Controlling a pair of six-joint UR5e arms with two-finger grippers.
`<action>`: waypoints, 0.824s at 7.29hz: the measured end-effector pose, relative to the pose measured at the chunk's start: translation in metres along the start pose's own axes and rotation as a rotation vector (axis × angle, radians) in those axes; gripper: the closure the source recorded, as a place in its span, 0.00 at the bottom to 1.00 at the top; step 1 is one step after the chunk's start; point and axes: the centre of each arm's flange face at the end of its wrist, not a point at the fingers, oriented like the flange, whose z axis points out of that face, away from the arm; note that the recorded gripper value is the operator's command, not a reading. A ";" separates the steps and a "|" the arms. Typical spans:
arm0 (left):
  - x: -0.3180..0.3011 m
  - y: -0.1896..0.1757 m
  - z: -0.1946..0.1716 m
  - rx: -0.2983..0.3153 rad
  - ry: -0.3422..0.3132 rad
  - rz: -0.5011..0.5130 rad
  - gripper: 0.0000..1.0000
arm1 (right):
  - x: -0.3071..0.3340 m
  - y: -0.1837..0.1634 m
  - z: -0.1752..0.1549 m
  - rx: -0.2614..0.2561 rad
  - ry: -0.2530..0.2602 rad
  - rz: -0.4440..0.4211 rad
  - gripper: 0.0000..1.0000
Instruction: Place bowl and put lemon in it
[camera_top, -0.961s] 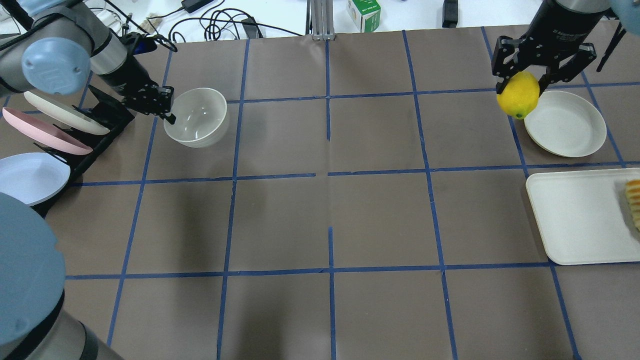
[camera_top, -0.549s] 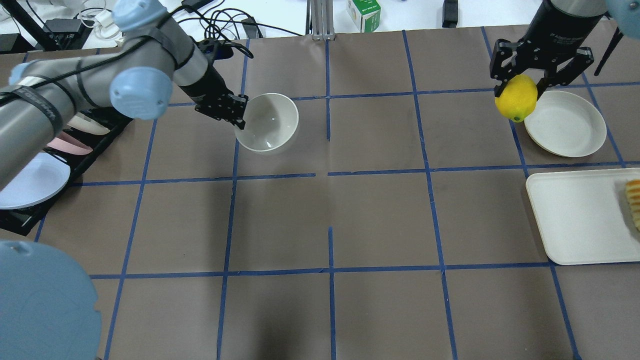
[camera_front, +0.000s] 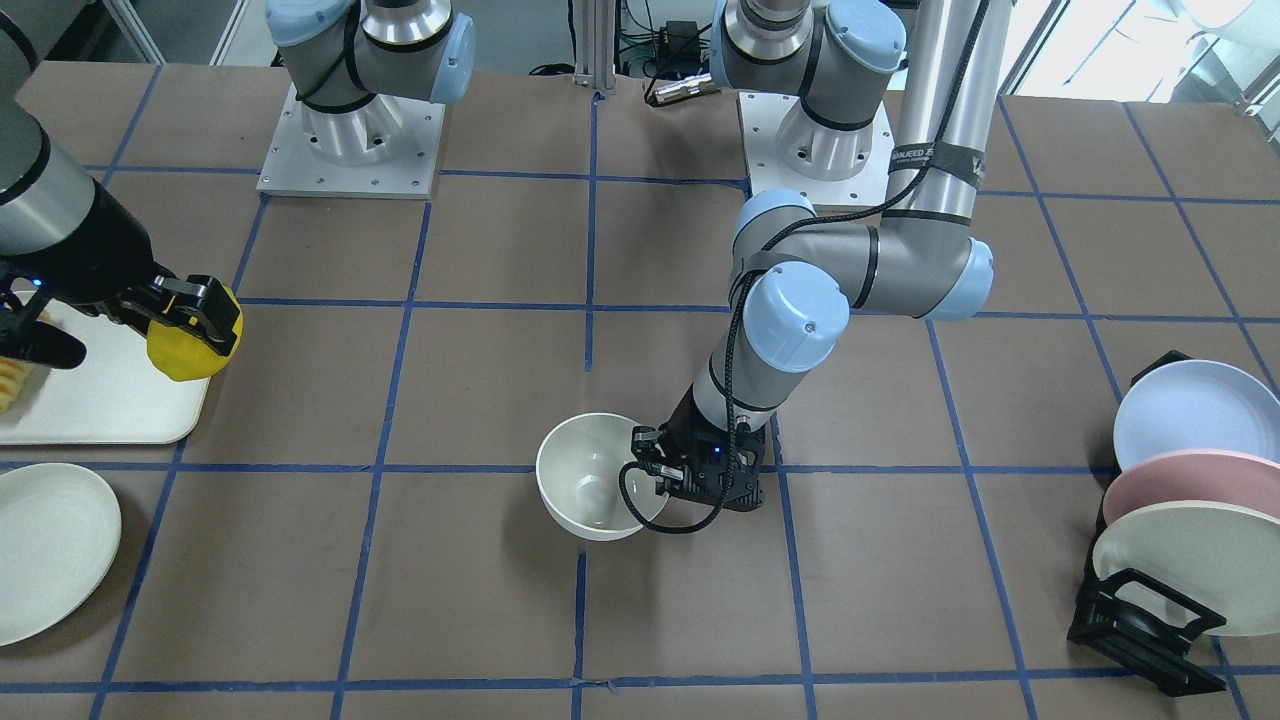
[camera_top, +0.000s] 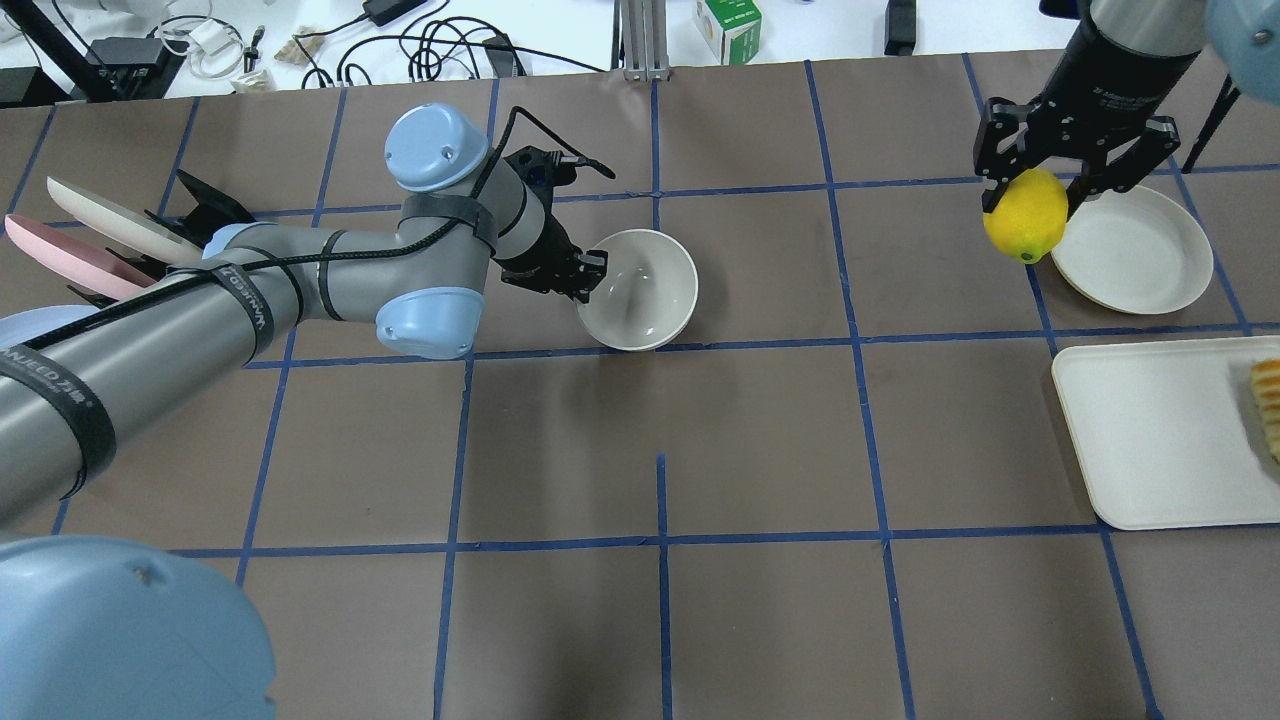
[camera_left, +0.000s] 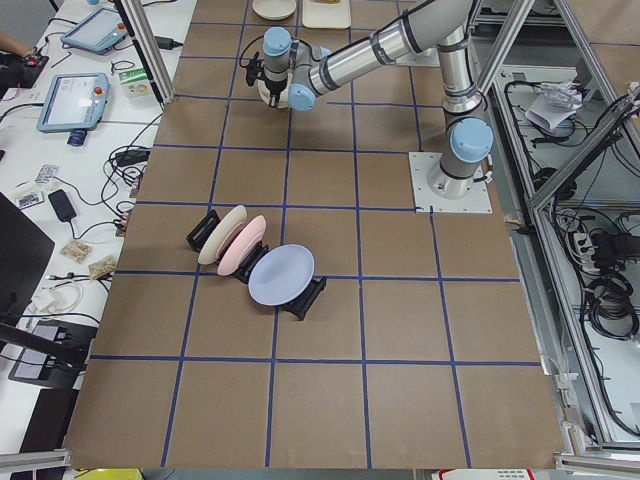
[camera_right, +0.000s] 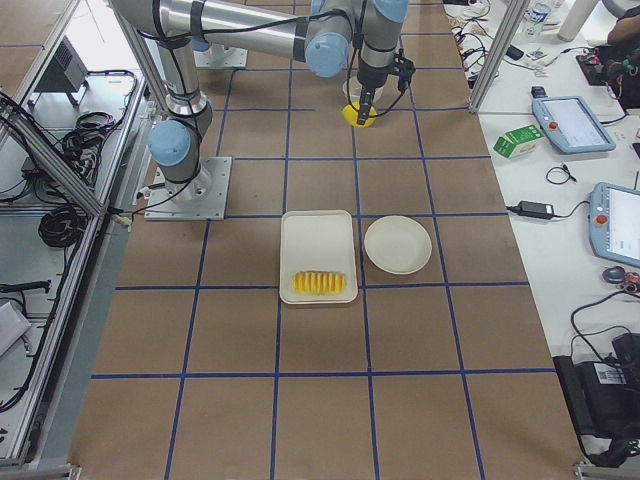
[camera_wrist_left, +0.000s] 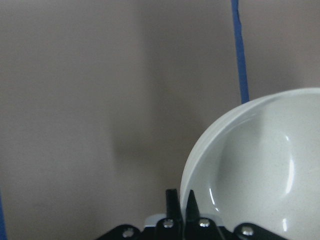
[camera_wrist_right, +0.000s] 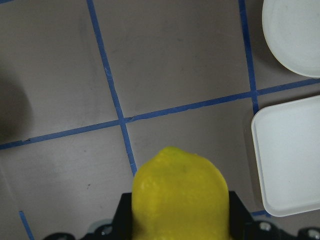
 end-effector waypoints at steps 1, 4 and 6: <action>0.004 0.008 0.006 -0.010 -0.013 -0.005 1.00 | -0.001 0.005 0.002 -0.002 -0.003 -0.001 1.00; 0.013 0.020 0.010 -0.025 -0.039 -0.018 1.00 | -0.053 0.012 0.011 0.029 0.000 -0.005 1.00; 0.012 0.021 0.010 -0.028 -0.045 -0.021 0.60 | -0.103 0.020 0.022 0.042 0.002 0.000 1.00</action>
